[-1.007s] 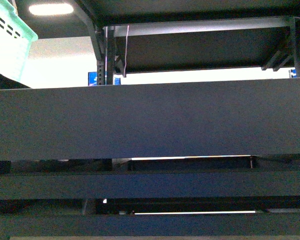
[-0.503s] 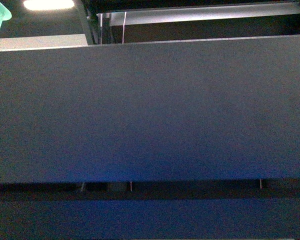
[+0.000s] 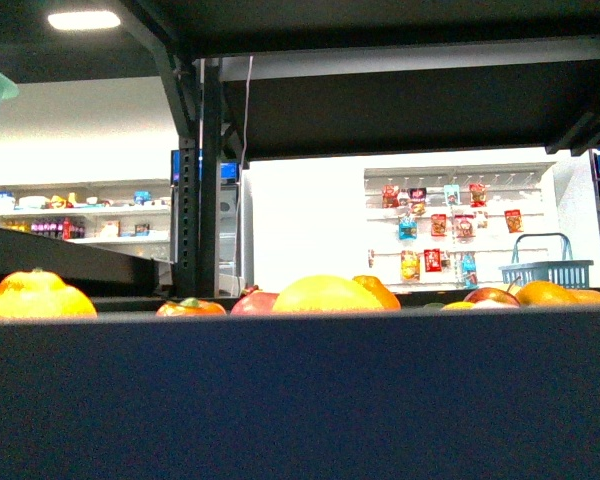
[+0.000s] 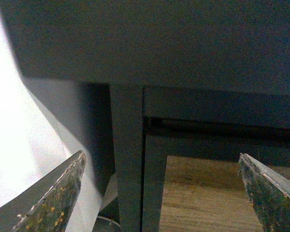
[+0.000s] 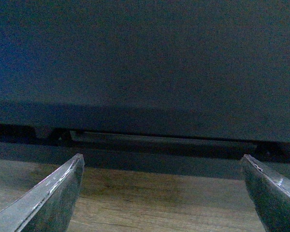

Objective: Pick lemon from shelf

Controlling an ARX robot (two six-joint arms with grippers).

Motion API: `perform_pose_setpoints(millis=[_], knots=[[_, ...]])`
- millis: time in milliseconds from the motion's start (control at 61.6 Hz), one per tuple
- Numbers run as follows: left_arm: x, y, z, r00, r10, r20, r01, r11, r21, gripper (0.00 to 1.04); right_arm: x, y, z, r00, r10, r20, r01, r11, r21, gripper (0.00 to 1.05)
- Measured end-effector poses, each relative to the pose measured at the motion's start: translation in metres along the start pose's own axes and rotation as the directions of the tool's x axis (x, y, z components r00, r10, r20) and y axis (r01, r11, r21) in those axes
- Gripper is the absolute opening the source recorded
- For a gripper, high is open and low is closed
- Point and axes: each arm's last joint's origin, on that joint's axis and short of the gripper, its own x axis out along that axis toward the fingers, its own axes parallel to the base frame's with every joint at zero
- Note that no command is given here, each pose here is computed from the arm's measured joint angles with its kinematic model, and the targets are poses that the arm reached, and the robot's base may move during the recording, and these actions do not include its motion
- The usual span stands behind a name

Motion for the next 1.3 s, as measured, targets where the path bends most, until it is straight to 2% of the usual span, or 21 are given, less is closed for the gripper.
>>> perform_pose_setpoints(millis=[1299], knots=[[0.0, 0.0, 0.0, 1.0, 0.0, 0.0, 0.0, 1.0, 0.0, 0.97, 0.0, 0.0, 0.0, 1.0, 0.0, 0.0, 0.0, 1.0, 0.001, 0.97]])
